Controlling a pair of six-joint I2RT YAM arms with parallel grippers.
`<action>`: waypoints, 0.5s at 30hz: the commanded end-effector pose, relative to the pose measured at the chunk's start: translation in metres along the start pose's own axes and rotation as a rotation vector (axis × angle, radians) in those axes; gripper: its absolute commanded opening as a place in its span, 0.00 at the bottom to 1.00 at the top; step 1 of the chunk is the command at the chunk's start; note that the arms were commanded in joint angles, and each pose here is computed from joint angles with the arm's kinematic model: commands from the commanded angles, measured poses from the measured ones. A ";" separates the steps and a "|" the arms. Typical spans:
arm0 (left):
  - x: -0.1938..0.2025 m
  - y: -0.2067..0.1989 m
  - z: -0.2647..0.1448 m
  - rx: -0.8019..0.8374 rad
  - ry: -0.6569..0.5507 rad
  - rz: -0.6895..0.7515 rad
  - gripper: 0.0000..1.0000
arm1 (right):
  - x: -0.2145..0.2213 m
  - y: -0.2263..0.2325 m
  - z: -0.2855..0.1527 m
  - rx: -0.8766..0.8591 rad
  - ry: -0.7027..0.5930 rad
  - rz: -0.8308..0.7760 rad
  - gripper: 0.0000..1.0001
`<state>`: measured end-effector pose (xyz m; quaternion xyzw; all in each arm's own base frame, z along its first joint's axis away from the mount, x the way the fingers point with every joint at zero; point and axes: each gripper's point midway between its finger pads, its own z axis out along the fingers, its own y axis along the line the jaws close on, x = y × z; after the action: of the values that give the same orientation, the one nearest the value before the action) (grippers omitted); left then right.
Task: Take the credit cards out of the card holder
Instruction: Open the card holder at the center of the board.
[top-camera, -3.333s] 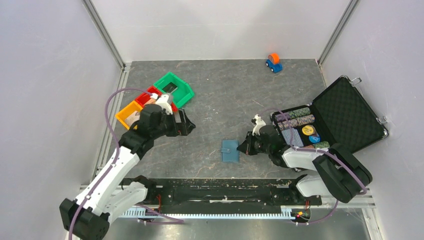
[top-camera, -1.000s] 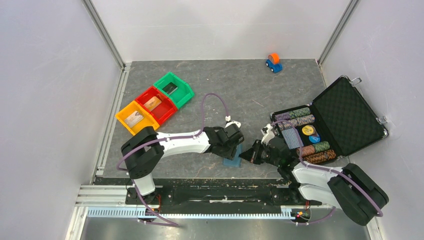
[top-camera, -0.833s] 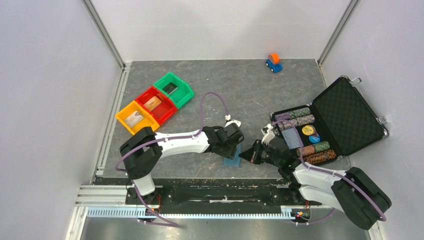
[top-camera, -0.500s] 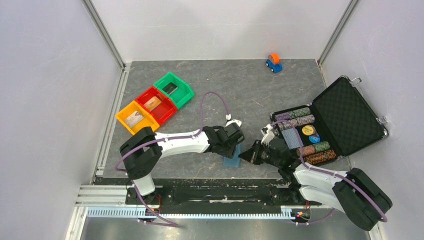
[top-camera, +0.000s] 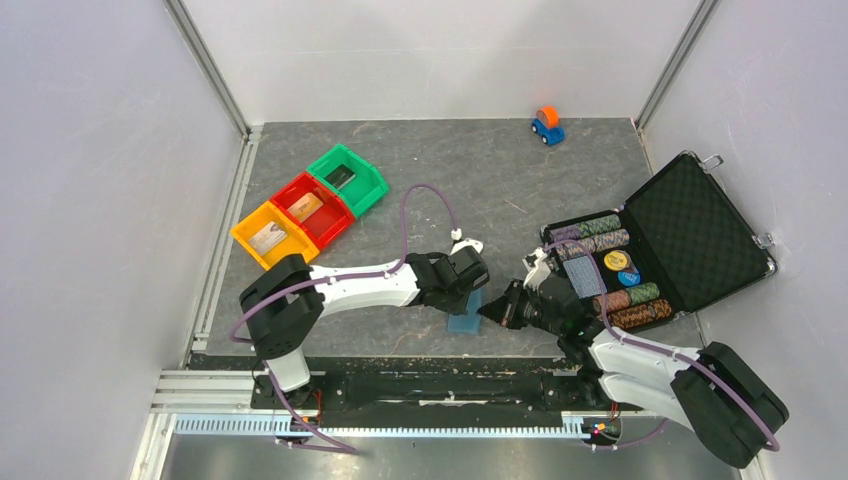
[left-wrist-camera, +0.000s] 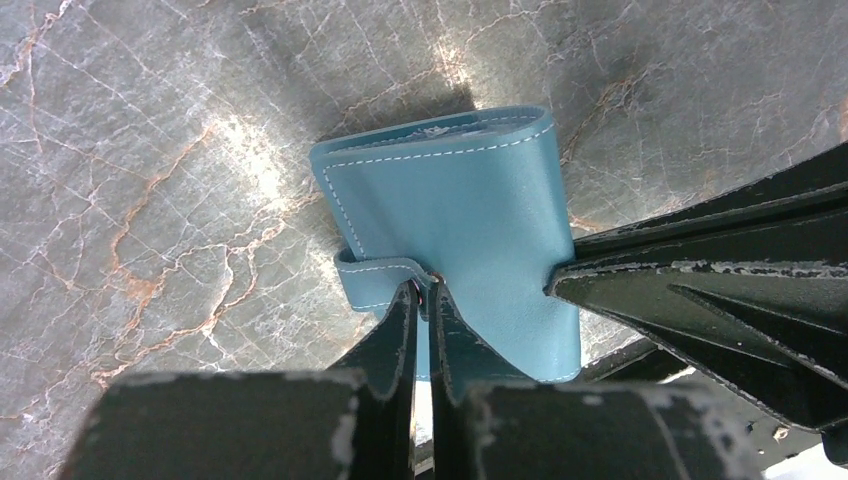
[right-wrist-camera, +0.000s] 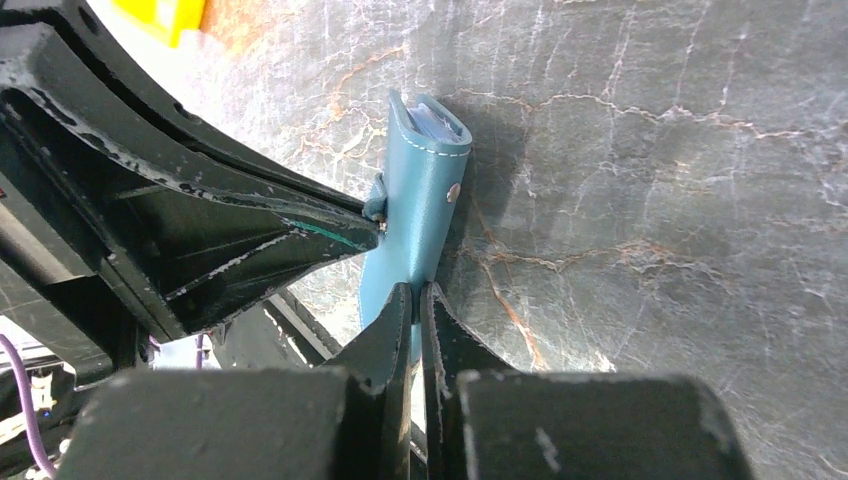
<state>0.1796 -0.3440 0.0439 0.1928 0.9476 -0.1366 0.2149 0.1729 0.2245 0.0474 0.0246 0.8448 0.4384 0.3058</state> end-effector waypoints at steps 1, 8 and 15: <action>-0.020 -0.005 -0.014 0.001 -0.069 -0.038 0.02 | -0.012 0.005 0.000 -0.007 -0.053 -0.018 0.00; -0.021 -0.003 -0.022 0.012 -0.082 -0.050 0.02 | -0.010 -0.011 -0.001 0.054 -0.063 -0.039 0.00; -0.023 0.001 -0.034 0.020 -0.104 -0.073 0.02 | -0.019 -0.023 0.000 0.136 -0.074 -0.119 0.00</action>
<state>0.1825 -0.3400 0.0627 0.1831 0.9442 -0.1441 0.2329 0.1791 0.2100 0.0349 0.0278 0.8596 0.3921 0.3265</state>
